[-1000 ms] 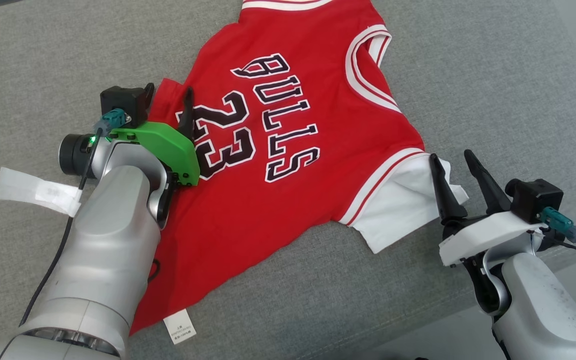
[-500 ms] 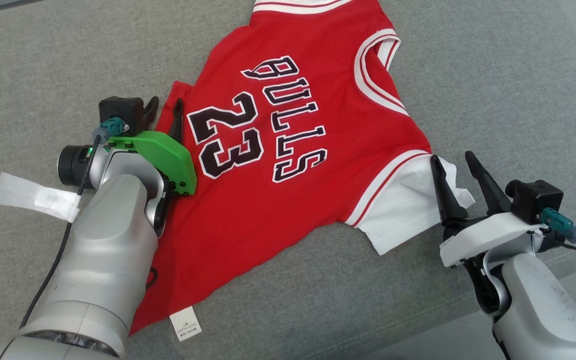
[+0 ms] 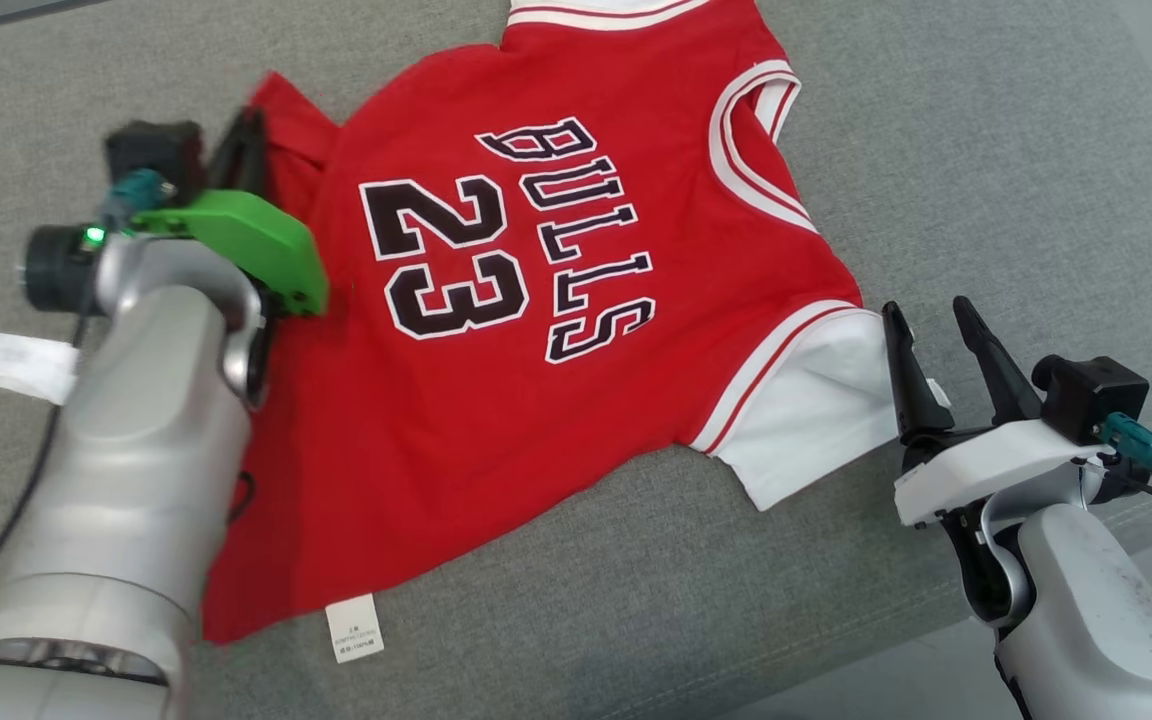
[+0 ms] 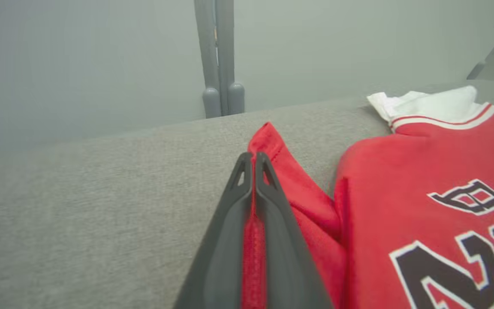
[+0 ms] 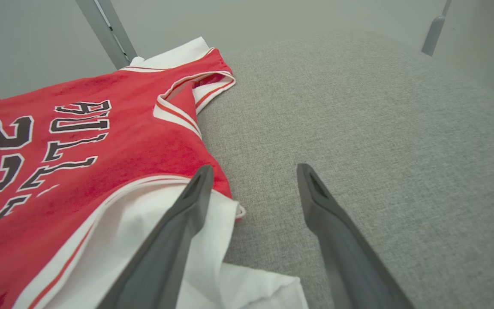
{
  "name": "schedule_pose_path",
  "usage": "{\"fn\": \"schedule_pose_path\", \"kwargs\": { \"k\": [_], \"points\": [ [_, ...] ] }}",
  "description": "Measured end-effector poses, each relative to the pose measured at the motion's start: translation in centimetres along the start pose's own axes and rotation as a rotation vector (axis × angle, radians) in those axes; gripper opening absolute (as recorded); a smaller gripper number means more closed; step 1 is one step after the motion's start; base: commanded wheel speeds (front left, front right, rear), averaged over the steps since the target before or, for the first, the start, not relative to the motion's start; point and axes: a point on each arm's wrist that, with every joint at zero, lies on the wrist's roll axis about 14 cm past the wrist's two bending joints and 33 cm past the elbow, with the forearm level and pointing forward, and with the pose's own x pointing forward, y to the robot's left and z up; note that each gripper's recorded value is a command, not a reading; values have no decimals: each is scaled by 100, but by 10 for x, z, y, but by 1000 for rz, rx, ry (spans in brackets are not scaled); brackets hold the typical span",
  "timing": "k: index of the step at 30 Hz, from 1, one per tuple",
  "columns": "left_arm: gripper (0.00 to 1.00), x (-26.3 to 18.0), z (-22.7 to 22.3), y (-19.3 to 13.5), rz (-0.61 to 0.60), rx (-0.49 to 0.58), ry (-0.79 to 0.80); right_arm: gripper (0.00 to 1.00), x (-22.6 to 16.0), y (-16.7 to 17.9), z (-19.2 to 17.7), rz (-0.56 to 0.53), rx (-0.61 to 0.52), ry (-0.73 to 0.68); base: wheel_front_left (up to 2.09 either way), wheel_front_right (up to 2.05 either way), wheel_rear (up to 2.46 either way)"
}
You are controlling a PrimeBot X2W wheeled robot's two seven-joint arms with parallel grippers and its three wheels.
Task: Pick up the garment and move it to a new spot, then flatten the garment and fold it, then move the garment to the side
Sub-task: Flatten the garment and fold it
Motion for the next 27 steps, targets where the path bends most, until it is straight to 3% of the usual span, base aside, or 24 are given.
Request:
{"fn": "schedule_pose_path", "kwargs": {
  "k": [12,13,14,15,27],
  "points": [
    [0,7,70,125,297,171,-147,100,-2,1,-10,-7,7,25,0,0,0],
    [11,6,71,131,318,169,-148,100,-2,-1,-10,-11,5,27,0,0,0],
    [86,4,70,137,342,159,-149,100,-3,-2,-10,-15,3,27,0,0,0],
    [100,2,68,141,356,159,-145,100,-4,-4,-10,-19,0,27,0,0,0],
    [100,-41,24,125,369,31,-107,100,-1,3,5,9,-4,-12,0,0,0]
  ]
}}
